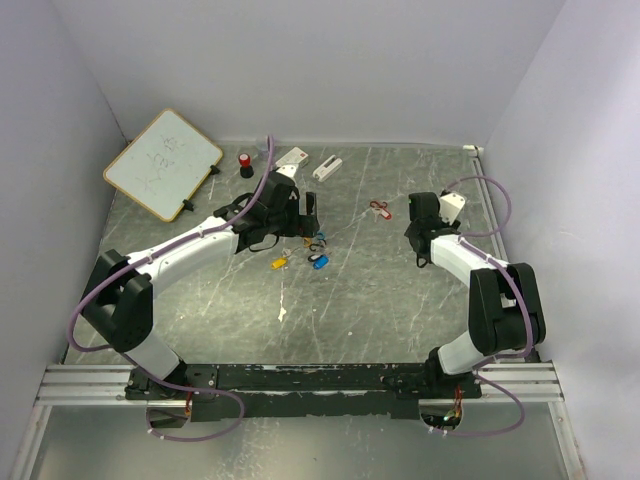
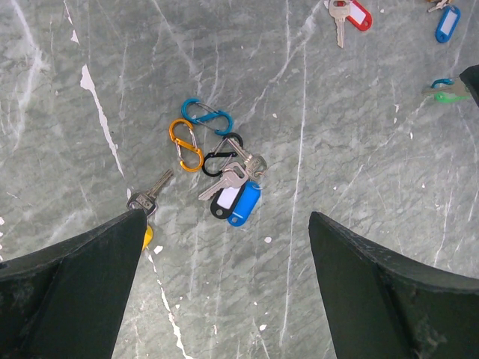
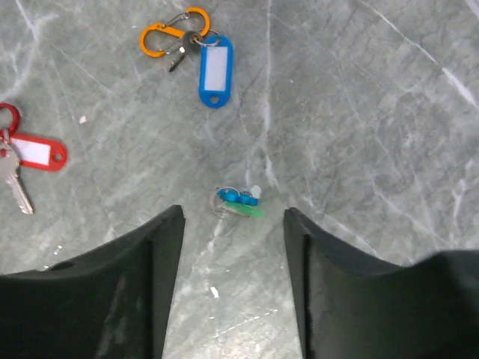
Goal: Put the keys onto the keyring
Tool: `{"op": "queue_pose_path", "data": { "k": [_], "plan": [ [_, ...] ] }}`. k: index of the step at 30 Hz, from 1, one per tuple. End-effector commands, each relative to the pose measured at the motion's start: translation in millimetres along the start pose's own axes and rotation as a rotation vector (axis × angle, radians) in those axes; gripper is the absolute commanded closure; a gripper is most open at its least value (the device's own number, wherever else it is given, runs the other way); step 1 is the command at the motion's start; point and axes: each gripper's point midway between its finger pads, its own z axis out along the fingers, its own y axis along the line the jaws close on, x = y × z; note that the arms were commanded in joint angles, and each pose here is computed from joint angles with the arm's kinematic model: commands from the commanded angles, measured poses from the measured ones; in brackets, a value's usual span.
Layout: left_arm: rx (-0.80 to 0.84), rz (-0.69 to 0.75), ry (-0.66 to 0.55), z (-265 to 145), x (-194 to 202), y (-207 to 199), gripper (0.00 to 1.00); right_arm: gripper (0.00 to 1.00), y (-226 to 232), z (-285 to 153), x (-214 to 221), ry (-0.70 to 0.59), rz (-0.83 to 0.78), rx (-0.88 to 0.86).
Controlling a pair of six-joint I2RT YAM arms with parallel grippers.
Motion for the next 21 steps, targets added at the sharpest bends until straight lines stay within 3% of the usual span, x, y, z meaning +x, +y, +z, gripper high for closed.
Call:
{"op": "queue_pose_path", "data": {
  "k": [1, 4, 10, 13, 18, 21],
  "plan": [
    [-0.004, -0.009, 0.003, 3, 0, 1, 0.00, 0.35, -4, -3, -16, -0.040, 0.038, 0.028],
    [-0.004, -0.009, 0.000, 3, -1, 1, 0.00, 0.26, 9, -7, -24, -0.062, 0.020, -0.053],
    [-0.006, -0.013, 0.001, 5, -2, 1, 0.00, 0.21, 64, -30, -27, -0.089, -0.098, -0.312],
    [-0.007, -0.018, 0.002, 7, -1, 1, 0.00, 0.22, 101, -45, -18, -0.078, -0.195, -0.479],
    [-0.024, -0.023, 0.013, 12, 5, 5, 0.01, 0.34, 163, -76, 23, 0.037, -0.300, -0.839],
    [-0.048, -0.031, 0.018, 14, 11, 12, 0.03, 0.35, 188, -96, 45, 0.079, -0.357, -0.976]
  ]
}}
